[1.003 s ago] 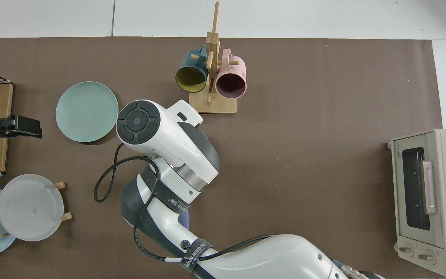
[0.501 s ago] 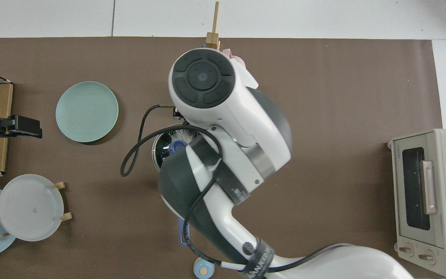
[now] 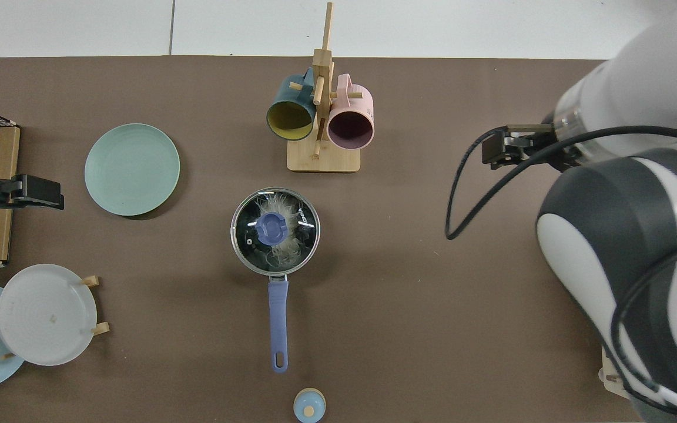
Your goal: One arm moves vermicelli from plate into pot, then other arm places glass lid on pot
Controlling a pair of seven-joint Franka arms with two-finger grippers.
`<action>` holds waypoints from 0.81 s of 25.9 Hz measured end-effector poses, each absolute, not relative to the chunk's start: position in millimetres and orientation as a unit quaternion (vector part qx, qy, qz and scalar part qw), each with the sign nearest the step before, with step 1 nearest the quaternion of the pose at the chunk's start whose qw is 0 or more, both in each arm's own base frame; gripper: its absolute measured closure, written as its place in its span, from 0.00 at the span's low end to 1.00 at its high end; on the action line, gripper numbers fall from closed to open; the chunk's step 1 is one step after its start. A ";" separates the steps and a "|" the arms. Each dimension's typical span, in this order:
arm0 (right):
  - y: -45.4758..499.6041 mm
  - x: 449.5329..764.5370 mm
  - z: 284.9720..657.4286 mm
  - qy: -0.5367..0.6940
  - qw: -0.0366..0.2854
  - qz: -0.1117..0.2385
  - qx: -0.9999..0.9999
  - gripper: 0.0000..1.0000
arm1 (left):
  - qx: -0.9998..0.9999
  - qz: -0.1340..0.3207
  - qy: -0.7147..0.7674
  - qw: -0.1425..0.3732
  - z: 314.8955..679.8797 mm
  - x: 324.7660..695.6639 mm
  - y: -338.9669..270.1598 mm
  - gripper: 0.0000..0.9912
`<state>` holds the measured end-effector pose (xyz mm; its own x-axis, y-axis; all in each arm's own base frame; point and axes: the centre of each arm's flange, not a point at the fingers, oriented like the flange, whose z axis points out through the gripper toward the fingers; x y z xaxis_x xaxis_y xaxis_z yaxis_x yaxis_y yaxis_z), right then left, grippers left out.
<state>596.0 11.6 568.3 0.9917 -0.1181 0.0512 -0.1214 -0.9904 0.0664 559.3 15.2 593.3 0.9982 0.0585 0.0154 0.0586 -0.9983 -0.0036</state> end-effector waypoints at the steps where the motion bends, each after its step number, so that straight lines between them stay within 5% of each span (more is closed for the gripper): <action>1: 8.0 595.4 559.0 -0.062 0.035 0.019 0.997 0.00 | -1.000 -0.008 -0.029 0.002 593.3 559.3 15.2 0.00; 8: 17.3 593.8 518.5 -0.052 0.036 -0.002 0.998 0.00 | -1.000 -0.008 -0.029 0.002 593.4 559.2 15.2 0.00; 21: 32.2 588.8 530.2 -0.039 0.035 0.007 0.999 0.00 | -1.000 -0.008 -0.029 0.002 593.5 559.2 15.2 0.00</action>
